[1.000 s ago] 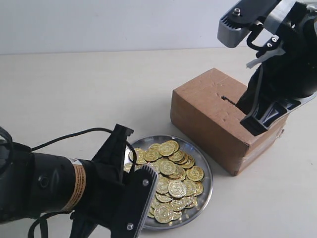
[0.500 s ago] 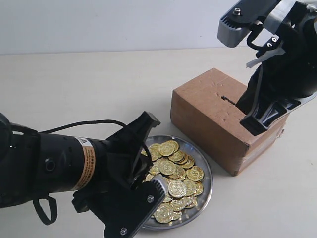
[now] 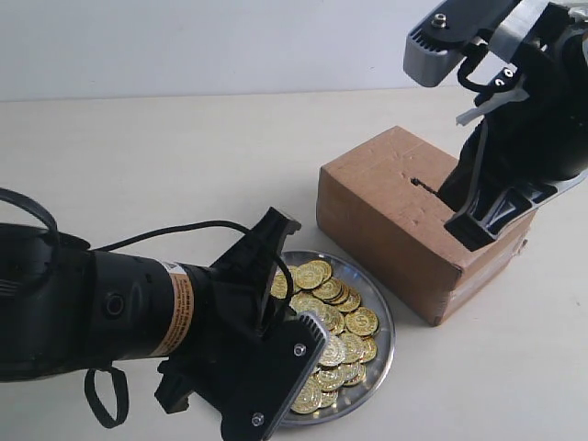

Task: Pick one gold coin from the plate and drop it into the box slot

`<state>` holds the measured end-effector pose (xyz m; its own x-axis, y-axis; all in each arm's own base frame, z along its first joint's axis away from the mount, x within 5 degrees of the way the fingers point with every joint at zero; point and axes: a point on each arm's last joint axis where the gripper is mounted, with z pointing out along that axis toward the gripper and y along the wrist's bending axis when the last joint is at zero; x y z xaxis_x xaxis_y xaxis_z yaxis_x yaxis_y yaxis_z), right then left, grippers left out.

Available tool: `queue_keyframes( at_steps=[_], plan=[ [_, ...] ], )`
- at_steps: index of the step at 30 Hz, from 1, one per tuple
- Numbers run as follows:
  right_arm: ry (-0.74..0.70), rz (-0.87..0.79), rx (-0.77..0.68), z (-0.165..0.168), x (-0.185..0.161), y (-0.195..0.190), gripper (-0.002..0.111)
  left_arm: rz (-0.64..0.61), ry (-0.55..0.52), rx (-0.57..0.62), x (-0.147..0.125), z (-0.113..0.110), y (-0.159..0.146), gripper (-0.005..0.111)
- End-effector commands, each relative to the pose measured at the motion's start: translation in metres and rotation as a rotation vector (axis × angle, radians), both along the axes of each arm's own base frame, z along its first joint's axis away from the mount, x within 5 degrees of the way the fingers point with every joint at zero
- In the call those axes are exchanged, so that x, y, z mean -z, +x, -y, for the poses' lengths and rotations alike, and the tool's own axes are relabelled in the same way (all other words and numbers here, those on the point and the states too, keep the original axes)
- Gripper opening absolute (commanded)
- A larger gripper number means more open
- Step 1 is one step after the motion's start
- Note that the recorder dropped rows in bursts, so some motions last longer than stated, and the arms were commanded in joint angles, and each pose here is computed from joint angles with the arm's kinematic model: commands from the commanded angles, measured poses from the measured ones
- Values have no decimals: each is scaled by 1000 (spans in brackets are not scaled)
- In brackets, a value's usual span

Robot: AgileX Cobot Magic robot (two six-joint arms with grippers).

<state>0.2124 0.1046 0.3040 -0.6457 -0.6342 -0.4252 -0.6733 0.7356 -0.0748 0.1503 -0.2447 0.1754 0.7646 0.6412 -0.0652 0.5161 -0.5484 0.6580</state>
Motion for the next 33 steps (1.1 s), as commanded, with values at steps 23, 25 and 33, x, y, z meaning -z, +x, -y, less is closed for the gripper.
queue_keyframes(
  at_steps=[23,25,33],
  plan=[
    [21,6,-7,-1,-1,-2,0,71,34,98,6,23,14,92],
    [21,6,-7,-1,-1,-2,0,89,41,117,6,29,18,88],
    [-25,6,-21,2,0,-2,0,150,101,166,14,42,38,68]
  ],
)
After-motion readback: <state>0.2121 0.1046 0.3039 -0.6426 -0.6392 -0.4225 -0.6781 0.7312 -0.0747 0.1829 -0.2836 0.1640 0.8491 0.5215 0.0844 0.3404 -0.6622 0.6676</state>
